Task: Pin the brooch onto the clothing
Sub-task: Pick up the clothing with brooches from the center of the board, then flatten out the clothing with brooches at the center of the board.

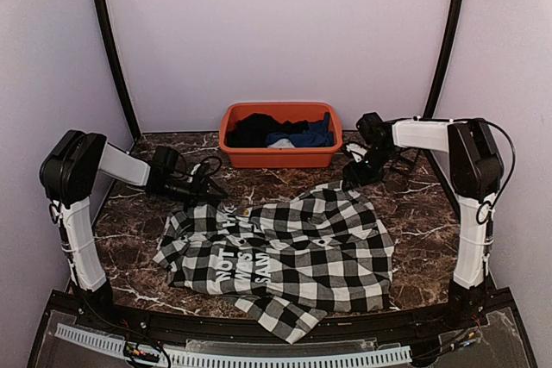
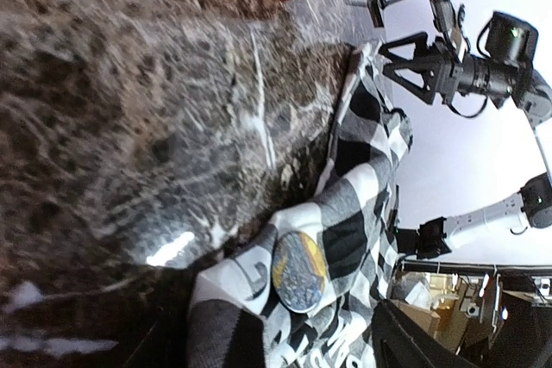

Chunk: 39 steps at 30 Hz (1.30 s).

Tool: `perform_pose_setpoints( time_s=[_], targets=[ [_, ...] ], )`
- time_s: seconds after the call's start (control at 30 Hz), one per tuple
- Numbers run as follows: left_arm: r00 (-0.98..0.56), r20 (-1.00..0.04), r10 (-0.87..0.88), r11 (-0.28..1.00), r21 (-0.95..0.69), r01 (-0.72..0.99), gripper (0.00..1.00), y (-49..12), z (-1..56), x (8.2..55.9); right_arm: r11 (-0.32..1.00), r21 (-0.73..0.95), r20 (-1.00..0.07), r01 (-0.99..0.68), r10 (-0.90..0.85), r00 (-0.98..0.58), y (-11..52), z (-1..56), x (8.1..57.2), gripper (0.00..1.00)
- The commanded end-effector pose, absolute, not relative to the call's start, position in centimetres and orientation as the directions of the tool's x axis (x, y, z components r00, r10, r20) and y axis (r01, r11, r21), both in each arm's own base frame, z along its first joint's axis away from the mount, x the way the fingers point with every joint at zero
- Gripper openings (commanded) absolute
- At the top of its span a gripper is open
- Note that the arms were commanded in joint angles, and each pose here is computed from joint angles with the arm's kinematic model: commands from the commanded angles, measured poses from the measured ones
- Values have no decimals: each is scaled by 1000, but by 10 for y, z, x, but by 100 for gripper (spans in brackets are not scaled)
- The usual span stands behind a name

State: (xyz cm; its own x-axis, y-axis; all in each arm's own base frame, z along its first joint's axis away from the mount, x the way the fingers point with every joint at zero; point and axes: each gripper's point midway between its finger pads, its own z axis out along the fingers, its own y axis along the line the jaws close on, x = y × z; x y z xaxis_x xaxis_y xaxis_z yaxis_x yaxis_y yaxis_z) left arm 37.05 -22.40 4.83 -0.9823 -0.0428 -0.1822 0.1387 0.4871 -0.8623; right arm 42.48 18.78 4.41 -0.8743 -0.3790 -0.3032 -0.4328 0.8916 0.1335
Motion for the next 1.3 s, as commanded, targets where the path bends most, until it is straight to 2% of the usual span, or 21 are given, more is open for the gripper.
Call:
perform_pose_setpoints(
  time_s=[0.0,0.17,0.23,0.33,0.37,0.43,0.47,0.53,0.6,0.7,0.83,0.87,1.0,1.13,1.23,1.27],
  targets=[
    [-1000,-26,-4,497,-867,20,77,-230,19,329,820,307,-353,-484,-374,-858,220,45,425,68],
    [-1000,-28,-2,484,-875,24,69,-231,18,322,770,398,-369,-498,-363,-856,237,42,422,66],
    [-1000,-24,-3,479,-877,20,60,-232,17,322,761,413,-364,-501,-366,-856,240,37,423,64],
    [-1000,-24,-2,461,-887,21,39,-236,20,323,749,424,-365,-510,-374,-853,243,31,425,58],
    [-1000,-24,-2,458,-889,20,35,-237,20,323,744,430,-363,-512,-377,-852,244,28,425,55],
    [-1000,-28,0,453,-891,24,22,-238,22,324,733,442,-361,-517,-383,-850,247,26,424,45],
    [-1000,-26,-2,451,-892,23,9,-238,23,324,726,449,-365,-521,-384,-848,248,26,425,38],
    [-999,-38,-7,451,-892,30,2,-238,25,328,707,472,-369,-527,-384,-846,253,27,425,19],
    [-998,-56,-21,446,-894,41,1,-239,30,333,695,481,-383,-535,-382,-841,256,32,426,0],
    [-984,-171,-58,422,-897,131,1,-241,57,350,696,450,-453,-559,-361,-815,254,55,428,0],
    [-901,-422,-97,460,-822,335,1,-238,126,378,702,335,-656,-629,-305,-690,248,143,435,0],
    [-848,-521,-95,494,-765,414,1,-236,153,390,704,304,-702,-642,-290,-651,246,166,437,0],
    [-633,-767,-107,566,-570,595,1,-227,241,417,728,181,-845,-661,-229,-484,240,256,449,0],
    [-450,-886,-107,582,-423,694,1,-223,313,421,739,111,-914,-665,-187,-360,232,324,441,0],
    [-415,-906,-80,636,-367,679,1,-212,329,412,731,129,-923,-670,-158,-350,225,339,416,0],
    [-469,-882,-45,658,-379,650,1,-208,312,406,727,165,-915,-667,-139,-378,223,335,405,0]
  ],
)
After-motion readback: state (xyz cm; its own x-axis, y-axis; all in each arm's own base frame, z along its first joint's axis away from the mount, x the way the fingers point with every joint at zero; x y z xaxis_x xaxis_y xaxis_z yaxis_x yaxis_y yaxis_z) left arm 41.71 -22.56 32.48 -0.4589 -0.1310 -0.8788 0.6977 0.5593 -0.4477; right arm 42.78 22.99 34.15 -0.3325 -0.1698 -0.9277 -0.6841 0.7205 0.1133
